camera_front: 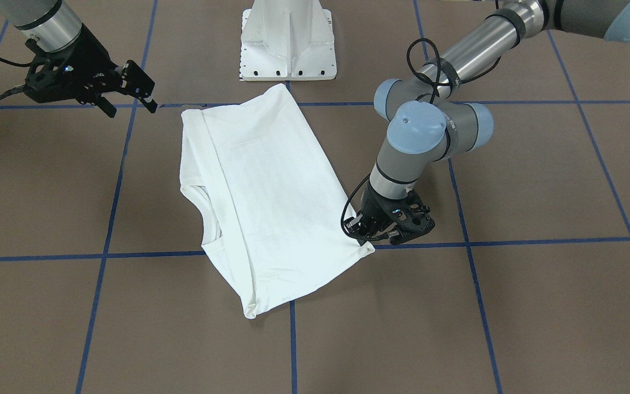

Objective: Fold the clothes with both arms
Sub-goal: 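Drag the shirt with the left gripper, turning it to lie lengthwise, then release the shirt and raise the left gripper while the right gripper approaches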

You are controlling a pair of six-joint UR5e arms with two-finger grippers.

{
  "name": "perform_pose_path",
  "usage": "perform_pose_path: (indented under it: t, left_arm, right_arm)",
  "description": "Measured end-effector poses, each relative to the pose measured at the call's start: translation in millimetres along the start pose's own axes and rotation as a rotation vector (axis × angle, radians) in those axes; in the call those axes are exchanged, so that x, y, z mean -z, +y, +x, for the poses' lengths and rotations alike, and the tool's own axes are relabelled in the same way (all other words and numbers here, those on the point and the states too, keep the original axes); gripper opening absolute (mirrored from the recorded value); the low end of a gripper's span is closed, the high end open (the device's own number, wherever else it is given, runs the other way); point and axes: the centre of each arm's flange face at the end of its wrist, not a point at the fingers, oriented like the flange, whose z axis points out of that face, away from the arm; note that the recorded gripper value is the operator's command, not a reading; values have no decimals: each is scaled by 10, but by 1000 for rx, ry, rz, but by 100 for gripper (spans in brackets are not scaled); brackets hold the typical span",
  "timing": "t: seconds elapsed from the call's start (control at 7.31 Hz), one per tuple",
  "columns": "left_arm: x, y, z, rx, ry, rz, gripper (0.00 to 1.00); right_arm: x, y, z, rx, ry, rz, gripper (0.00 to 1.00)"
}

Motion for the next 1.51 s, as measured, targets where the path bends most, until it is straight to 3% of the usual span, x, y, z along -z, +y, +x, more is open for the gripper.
perform_pose_path:
  t: [0.27,0.68,0.82,0.96,1.37,1.51]
  left_arm:
    - [-181,-288,234,-52,42,81,0]
    - [-418,-460,344,-93,106,143,0]
    - [-423,-493,349,-94,112,159,90]
    - [-395,-555,345,-93,121,172,100]
    - [-199,-896,299,-99,136,204,100]
    - [-66,-1042,273,-106,144,186,100]
  right_arm:
    - [-13,-8,8,-2,4,1,100]
    - [-50,-21,22,-6,11,-1,100]
    - [-72,-31,5,-5,11,-1,100]
    - [-93,-52,-39,-1,8,2,100]
    - [-218,-52,-130,13,21,25,100]
    - [-287,-54,-187,17,30,28,100]
